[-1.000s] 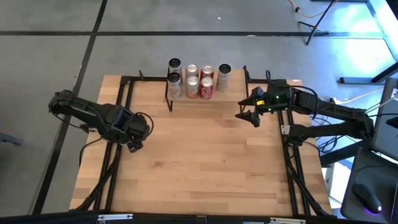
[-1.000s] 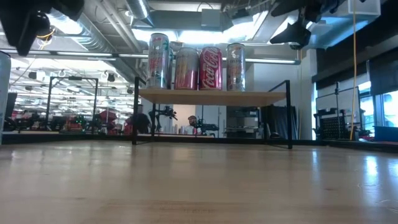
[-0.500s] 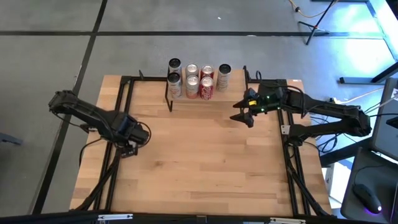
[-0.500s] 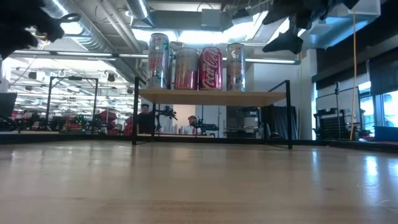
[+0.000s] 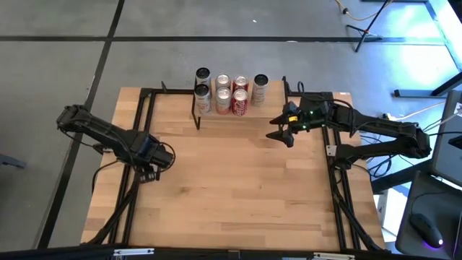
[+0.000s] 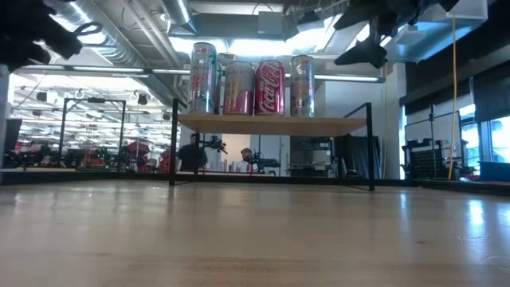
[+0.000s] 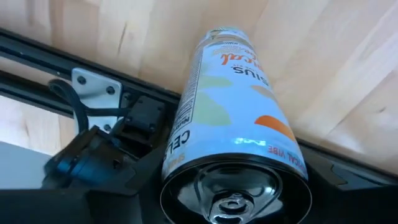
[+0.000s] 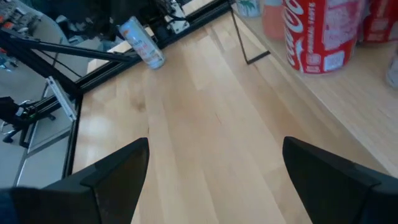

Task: Place canned beverage on shelf
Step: Put the white soda can aligned with the other white soda can on the shelf

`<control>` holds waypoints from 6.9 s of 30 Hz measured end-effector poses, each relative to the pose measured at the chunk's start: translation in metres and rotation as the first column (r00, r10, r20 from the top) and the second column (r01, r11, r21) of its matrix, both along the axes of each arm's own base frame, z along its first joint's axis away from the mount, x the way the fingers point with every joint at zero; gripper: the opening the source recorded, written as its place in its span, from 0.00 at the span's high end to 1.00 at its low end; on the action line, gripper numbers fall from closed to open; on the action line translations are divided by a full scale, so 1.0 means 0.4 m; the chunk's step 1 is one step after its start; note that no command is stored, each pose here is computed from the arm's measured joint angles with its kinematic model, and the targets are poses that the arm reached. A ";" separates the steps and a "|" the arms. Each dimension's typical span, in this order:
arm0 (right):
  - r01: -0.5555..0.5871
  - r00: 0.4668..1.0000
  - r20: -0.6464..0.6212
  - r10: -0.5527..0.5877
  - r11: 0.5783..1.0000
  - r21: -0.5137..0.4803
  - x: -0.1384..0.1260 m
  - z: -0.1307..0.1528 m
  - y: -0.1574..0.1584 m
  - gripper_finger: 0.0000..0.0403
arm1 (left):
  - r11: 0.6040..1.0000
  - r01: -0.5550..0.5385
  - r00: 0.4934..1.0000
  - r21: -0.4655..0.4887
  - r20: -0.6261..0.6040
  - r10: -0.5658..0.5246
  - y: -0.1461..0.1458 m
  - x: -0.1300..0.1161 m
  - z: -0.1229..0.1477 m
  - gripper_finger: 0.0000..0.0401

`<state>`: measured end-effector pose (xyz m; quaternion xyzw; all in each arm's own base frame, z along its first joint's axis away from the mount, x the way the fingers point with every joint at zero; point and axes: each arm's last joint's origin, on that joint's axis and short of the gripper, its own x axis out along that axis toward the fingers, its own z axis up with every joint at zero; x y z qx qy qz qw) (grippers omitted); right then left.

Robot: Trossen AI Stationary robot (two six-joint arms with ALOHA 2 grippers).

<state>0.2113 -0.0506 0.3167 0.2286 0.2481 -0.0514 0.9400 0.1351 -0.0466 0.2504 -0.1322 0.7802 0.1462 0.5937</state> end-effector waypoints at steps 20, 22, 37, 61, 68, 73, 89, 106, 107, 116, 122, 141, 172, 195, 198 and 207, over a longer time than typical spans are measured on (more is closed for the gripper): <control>-0.260 0.966 0.019 0.259 0.965 0.020 -0.011 0.015 0.144 0.13 | 0.996 -0.066 0.860 0.061 0.509 0.026 -0.069 0.271 0.314 0.44; -0.275 0.961 0.025 0.274 0.962 0.004 -0.009 0.017 0.160 0.19 | 0.997 -0.044 0.846 0.057 0.533 0.007 -0.077 0.312 0.334 0.44; -0.309 0.935 0.136 0.326 0.942 -0.133 0.106 -0.009 0.226 0.96 | 0.988 0.063 0.706 0.139 0.693 -0.143 -0.105 0.500 0.400 0.44; -0.288 0.954 0.036 0.298 0.942 -0.170 0.181 -0.093 0.239 0.99 | 0.967 -0.016 0.615 0.253 0.765 -0.190 -0.085 0.579 0.380 0.44; -0.290 0.957 -0.046 0.287 0.938 -0.191 0.163 -0.096 0.234 1.00 | 0.966 -0.013 0.617 0.259 0.762 -0.196 -0.068 0.608 0.361 0.44; -0.345 0.926 -0.219 0.309 0.925 -0.155 0.083 -0.075 0.233 1.00 | 0.959 -0.007 0.635 0.284 0.742 -0.215 -0.063 0.607 0.346 0.44; -0.291 0.907 -0.344 0.245 0.953 -0.087 -0.020 -0.160 0.229 1.00 | 0.837 0.496 0.606 0.232 0.598 -0.525 -0.034 0.651 0.117 0.41; -0.263 0.935 -0.268 0.232 0.961 -0.085 -0.007 -0.158 0.231 1.00 | 0.830 0.511 0.590 0.225 0.610 -0.529 -0.034 0.657 -0.004 0.40; -0.263 0.935 -0.267 0.232 0.961 -0.085 -0.007 -0.158 0.231 1.00 | 0.828 0.513 0.588 0.228 0.609 -0.532 -0.034 0.657 -0.004 0.40; -0.228 0.945 -0.265 0.193 0.967 -0.111 -0.005 -0.158 0.228 1.00 | 0.798 0.547 0.562 0.255 0.594 -0.575 -0.035 0.657 -0.005 0.32; -0.213 0.952 -0.248 0.181 0.971 -0.108 -0.002 -0.155 0.228 0.97 | 0.792 0.547 0.543 0.271 0.605 -0.583 -0.048 0.660 0.008 0.19; -0.017 1.000 0.017 0.017 1.000 -0.022 0.111 -0.157 0.247 0.12 | 0.932 0.203 0.622 0.299 0.696 -0.359 -0.119 0.437 0.267 0.16; 0.252 0.966 0.154 -0.210 0.901 -0.353 0.337 -0.448 0.433 0.34 | 0.984 0.066 0.592 0.166 0.787 -0.172 -0.145 0.245 0.120 0.16; 0.507 0.862 0.215 -0.459 0.781 -0.364 0.147 -0.044 0.110 0.48 | 0.961 -0.034 0.452 0.274 0.862 -0.229 -0.105 0.204 0.223 0.16; 0.508 0.861 0.198 -0.468 0.777 -0.372 0.146 -0.046 0.054 0.48 | 0.955 -0.055 0.448 0.290 0.862 -0.236 -0.103 0.204 0.224 0.16; 0.559 0.827 0.172 -0.536 0.743 -0.369 0.146 -0.063 -0.058 0.48 | 0.946 -0.085 0.443 0.312 0.863 -0.245 -0.101 0.205 0.225 0.16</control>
